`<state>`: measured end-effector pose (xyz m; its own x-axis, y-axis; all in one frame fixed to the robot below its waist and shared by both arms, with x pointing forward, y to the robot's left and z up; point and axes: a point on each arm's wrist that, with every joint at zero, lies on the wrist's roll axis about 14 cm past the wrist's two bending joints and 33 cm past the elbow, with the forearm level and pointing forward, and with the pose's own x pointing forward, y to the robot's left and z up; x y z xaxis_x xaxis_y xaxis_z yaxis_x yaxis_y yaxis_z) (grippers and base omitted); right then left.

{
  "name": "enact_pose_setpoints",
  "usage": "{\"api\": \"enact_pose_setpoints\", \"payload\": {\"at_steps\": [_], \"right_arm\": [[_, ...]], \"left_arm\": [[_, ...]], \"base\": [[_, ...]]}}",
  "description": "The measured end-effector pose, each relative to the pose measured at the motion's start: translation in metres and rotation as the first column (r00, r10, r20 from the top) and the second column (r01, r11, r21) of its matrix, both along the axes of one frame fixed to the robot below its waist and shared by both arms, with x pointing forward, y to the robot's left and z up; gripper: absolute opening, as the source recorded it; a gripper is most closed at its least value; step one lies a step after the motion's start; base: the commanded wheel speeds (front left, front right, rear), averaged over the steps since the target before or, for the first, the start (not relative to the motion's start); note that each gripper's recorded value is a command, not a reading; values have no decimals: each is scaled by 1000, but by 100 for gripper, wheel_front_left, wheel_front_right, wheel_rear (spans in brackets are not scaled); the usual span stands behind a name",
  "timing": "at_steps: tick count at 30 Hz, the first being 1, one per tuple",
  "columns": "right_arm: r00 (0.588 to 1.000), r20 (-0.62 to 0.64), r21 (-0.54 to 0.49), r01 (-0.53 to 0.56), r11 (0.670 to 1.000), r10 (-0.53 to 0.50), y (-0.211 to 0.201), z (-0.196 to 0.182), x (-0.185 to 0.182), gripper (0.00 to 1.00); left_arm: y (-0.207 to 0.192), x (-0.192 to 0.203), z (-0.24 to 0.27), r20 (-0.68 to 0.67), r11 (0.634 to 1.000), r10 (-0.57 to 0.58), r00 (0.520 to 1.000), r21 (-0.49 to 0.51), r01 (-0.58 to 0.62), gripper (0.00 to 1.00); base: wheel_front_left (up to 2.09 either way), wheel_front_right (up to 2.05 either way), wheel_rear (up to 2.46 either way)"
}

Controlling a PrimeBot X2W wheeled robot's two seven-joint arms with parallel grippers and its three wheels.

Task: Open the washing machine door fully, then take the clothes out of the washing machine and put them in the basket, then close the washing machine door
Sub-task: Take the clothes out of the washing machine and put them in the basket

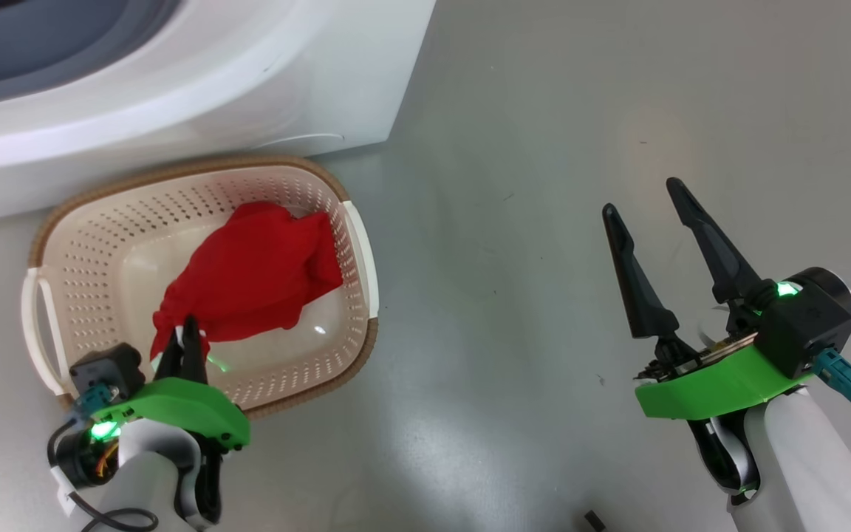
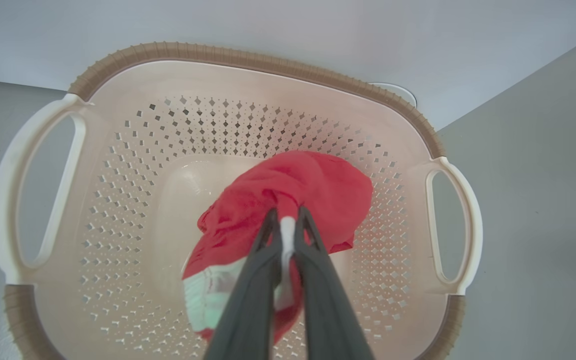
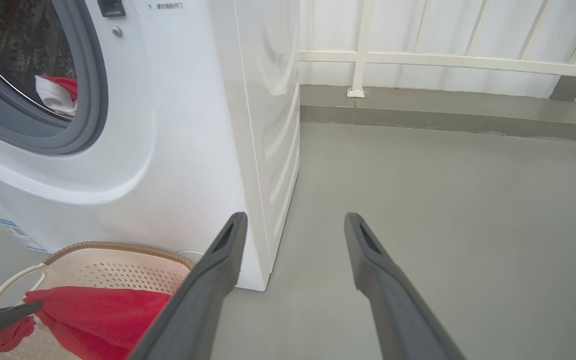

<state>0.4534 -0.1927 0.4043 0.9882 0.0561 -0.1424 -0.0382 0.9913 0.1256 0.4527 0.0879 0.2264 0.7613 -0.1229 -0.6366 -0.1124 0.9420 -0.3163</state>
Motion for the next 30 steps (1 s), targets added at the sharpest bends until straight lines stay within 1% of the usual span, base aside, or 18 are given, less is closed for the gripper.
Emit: {"api": "enact_pose_setpoints", "payload": {"at_steps": [1, 2, 3, 4, 8, 15, 22, 25, 30], "right_arm": [[1000, 2, 2, -2, 1000, 2, 1, 1, 0, 100], [1000, 5, 6, -6, 1000, 6, 3, 2, 0, 100], [1000, 8, 8, -7, 1000, 7, 3, 3, 0, 100], [1000, 11, 12, -8, 1000, 7, 4, 5, 0, 100], [1000, 26, 19, -16, 1000, 16, 7, 11, 0, 100], [998, 54, 31, -34, 999, 32, 15, 25, -4, 100], [997, 61, 45, -46, 998, 43, 22, 34, -17, 100], [997, 64, 51, -51, 997, 47, 25, 37, -24, 100], [995, 75, 59, -64, 996, 59, 31, 45, -35, 100]], "left_arm": [[0, 0, 1, 2, 1000, -2, 1000, -2, 2, 0], [0, -1, 3, 3, 1000, -6, 1000, -2, 6, 47], [1, -1, 5, 7, 1000, -3, 1000, -3, 3, 85], [1, 0, 7, 12, 1000, -1, 1000, -4, 1, 100], [3, 7, 22, 54, 1000, 3, 999, -5, -3, 100], [4, 26, 68, 187, 1000, 6, 982, -15, -3, 100], [13, 20, 109, 287, 1000, 22, 958, -5, -22, 100], [16, 23, 137, 363, 1000, 20, 932, 11, -26, 100], [19, 21, 188, 501, 998, -21, 865, 64, -13, 100]], "base": [[0, 0, 0], [0, 0, 0], [0, 0, 0], [0, 0, 0], [0, 0, 0], [0, 0, 0], [0, 0, 0], [0, 0, 0], [0, 0, 0]]}}
